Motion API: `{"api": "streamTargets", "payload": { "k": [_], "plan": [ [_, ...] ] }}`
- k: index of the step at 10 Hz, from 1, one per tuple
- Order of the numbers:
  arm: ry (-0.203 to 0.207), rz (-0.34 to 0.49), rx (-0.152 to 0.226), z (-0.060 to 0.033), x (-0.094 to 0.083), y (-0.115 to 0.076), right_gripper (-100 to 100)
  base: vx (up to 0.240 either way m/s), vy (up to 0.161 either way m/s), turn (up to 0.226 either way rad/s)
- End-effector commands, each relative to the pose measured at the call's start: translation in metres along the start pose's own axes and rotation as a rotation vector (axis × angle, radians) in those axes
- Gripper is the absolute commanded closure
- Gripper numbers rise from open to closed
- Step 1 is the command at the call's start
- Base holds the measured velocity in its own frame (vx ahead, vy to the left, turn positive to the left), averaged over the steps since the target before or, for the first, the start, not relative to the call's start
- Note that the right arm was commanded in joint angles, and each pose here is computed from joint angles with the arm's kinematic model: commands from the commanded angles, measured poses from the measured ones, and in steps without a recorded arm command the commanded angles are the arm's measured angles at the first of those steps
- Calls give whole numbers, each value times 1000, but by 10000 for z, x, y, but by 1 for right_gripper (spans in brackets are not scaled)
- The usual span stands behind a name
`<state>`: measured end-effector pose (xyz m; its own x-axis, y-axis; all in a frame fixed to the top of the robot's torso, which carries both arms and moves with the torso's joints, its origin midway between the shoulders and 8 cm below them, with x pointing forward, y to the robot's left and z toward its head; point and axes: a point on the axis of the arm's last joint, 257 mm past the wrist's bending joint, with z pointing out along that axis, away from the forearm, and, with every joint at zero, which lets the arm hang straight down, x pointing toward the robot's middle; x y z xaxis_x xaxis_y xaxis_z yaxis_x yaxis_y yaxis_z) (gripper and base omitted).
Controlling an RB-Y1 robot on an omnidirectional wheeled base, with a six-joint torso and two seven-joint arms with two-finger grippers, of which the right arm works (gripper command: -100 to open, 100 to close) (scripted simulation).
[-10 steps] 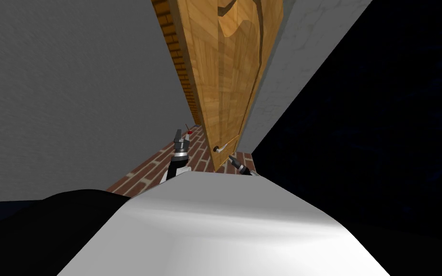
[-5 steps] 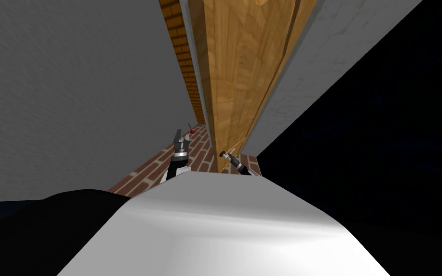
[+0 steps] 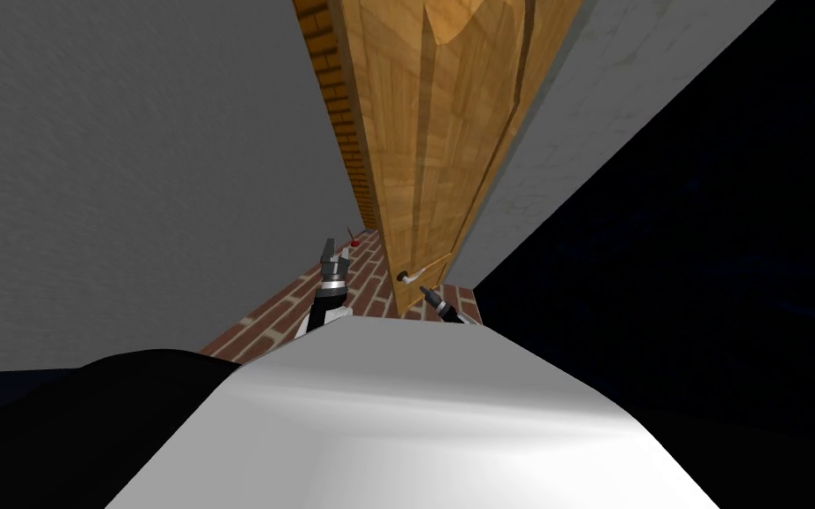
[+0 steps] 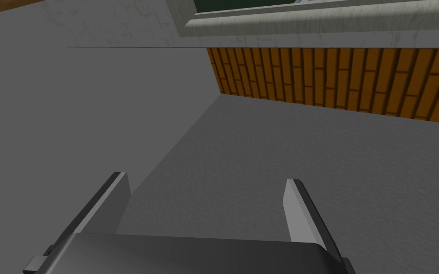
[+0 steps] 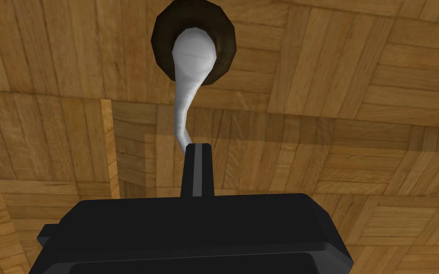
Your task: Push the door open
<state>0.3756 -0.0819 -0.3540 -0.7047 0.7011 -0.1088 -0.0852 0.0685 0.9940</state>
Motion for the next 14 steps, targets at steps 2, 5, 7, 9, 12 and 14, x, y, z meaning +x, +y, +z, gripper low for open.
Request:
{"api": "streamTargets", "payload": {
  "k": [2,5,7,9,12,14],
  "plan": [
    [0,0,0,0,0,0,100,-6,-4,0],
    [-86,5,19,50,-306,-40,-100,-166,67,-120],
    [-87,2,17,114,-299,-46,-100,10,82,41],
    [-99,1,18,173,-326,-48,-100,187,143,70],
    [-119,1,20,277,-370,-51,-100,204,130,63],
    [-115,1,19,254,-359,-45,100,42,28,-1]
  ]
}}
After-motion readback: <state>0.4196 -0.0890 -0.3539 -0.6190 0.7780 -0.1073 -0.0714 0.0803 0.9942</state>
